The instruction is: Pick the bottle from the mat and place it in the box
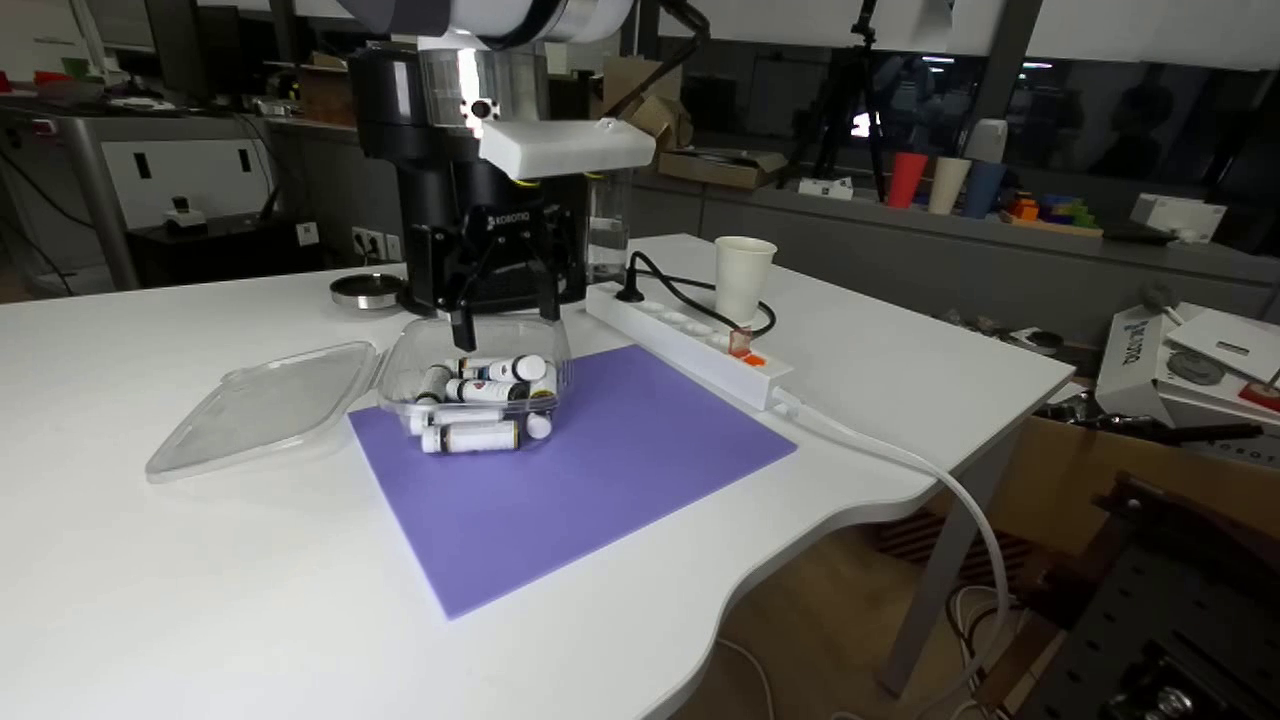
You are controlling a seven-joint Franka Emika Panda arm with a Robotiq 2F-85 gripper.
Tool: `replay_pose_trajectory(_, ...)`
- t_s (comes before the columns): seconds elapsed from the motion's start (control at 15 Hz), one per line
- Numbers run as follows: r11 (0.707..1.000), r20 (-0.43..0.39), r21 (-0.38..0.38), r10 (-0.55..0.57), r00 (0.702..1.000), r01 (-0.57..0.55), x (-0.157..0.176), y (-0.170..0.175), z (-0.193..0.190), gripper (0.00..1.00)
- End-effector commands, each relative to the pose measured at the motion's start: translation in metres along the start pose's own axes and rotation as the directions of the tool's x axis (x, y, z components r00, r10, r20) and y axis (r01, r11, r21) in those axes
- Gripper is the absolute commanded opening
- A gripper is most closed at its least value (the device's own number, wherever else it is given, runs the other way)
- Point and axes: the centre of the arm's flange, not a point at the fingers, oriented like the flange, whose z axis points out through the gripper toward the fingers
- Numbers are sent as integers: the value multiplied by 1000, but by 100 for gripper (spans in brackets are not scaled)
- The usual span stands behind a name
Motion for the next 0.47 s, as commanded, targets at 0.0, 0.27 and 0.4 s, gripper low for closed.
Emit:
replay_pose_trajectory(0.0,996,67,-42,85,994,-83,-14,3,-39,100)
replay_pose_trajectory(0.27,986,121,-90,150,981,-140,-31,19,-66,100)
replay_pose_trajectory(0.4,980,156,-118,175,972,-158,-41,31,-76,100)
